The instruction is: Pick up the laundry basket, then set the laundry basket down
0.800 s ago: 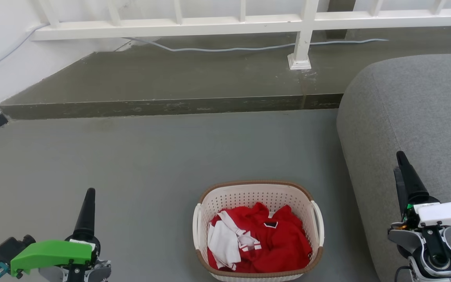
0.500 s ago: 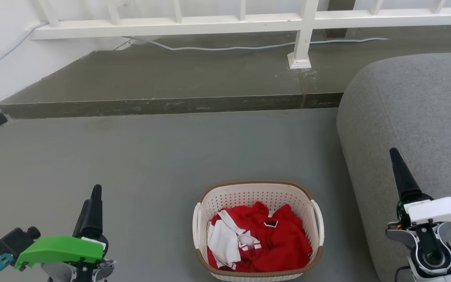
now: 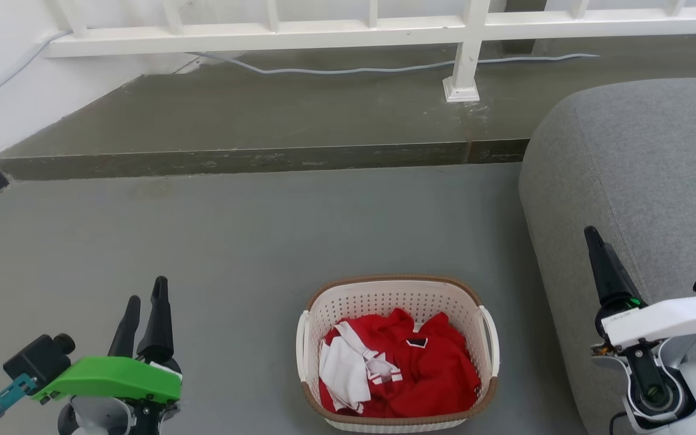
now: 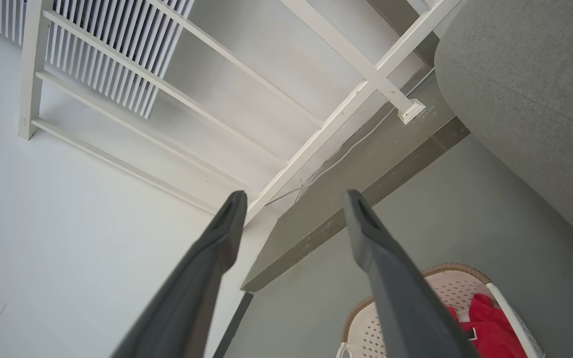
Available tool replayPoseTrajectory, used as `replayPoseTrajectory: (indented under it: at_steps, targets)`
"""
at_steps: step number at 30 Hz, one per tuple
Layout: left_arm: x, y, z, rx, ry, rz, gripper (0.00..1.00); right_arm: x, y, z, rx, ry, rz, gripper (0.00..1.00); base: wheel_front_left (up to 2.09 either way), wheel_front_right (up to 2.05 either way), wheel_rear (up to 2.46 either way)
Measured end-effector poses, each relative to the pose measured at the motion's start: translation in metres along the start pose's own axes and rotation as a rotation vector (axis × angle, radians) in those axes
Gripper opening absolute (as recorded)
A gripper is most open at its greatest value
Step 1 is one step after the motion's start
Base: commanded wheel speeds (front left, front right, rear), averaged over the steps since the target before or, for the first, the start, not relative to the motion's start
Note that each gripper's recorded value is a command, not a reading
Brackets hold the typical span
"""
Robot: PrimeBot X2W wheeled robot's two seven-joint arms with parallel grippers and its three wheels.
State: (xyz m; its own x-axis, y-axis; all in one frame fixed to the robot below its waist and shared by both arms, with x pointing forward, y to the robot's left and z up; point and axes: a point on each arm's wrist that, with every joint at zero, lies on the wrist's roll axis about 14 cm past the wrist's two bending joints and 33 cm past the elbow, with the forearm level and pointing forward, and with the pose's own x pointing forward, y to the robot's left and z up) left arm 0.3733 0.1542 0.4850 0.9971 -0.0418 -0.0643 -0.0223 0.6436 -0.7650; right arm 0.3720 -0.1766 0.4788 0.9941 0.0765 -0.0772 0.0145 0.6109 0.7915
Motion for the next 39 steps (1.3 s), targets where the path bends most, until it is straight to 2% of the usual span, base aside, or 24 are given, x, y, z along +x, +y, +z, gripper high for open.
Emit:
replayPoseTrajectory:
  at_steps: [14,39]
  targets:
    - [0.002,-0.015,0.001,0.187,-0.028,-0.044,1.0,0.006,0.012,0.003,-0.187,-0.026,0.046,1.0,0.0,0.0,0.0]
    - [0.003,-0.053,0.002,0.442,-0.104,-0.154,1.0,0.009,0.023,-0.001,-0.48,-0.051,0.108,1.0,0.0,0.0,0.0]
